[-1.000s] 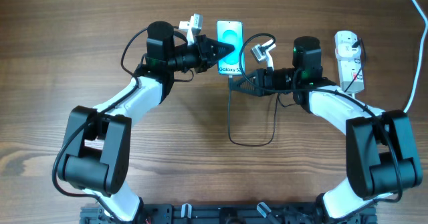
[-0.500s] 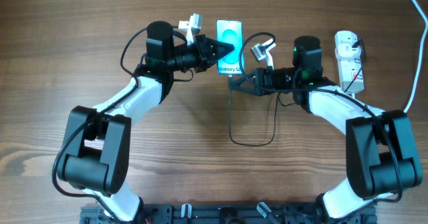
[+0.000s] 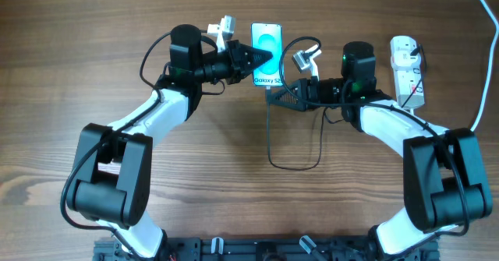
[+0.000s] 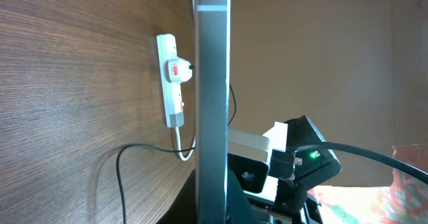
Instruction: Plug charger to phone and switch on socket
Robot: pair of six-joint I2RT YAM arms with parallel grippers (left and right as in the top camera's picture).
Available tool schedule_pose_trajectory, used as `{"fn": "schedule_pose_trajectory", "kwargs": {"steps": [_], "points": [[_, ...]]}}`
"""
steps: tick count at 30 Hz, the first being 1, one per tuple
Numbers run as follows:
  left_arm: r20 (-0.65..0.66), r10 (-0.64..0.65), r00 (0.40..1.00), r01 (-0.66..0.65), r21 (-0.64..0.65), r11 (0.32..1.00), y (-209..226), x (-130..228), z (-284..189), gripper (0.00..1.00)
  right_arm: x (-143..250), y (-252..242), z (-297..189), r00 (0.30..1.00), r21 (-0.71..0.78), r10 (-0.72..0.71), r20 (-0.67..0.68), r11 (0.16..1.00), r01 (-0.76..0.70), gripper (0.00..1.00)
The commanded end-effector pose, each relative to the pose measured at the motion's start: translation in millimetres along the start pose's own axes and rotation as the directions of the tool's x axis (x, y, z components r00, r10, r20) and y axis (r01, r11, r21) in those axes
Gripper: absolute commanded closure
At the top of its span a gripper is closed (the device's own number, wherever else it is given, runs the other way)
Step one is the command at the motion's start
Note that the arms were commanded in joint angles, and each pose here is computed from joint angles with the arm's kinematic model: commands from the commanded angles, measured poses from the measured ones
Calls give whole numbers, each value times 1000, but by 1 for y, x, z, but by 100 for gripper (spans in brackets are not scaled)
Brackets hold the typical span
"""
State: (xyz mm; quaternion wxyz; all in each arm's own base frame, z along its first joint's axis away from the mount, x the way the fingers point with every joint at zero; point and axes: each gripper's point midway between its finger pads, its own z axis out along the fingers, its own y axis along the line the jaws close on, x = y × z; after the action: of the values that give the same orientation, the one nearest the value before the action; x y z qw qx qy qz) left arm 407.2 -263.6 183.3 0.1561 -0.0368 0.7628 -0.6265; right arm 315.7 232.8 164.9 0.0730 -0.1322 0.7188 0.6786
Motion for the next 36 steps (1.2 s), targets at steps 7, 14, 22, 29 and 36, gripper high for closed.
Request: {"fn": "schedule_pose_trajectory", "kwargs": {"steps": [7, 14, 22, 29, 36], "points": [[-38, 50, 998, -48, 34, 998, -11, 4, 2, 96, -1, -7, -3, 1000, 6, 25, 8, 1000, -25, 96], [-38, 50, 998, -48, 34, 998, -11, 4, 2, 96, 0, -8, -3, 998, 4, 60, 5, 998, -60, 96], [-38, 50, 998, -48, 34, 998, -11, 4, 2, 96, 0, -8, -3, 998, 4, 63, 5, 998, -63, 95], [-42, 50, 998, -48, 37, 998, -12, 5, 2, 96, 1, -7, -3, 997, 1, 73, 2, 997, -73, 96], [-56, 50, 997, -48, 44, 998, -13, 7, 2, 96, 0, -7, -3, 996, 2, 88, 4, 996, -88, 96]]}}
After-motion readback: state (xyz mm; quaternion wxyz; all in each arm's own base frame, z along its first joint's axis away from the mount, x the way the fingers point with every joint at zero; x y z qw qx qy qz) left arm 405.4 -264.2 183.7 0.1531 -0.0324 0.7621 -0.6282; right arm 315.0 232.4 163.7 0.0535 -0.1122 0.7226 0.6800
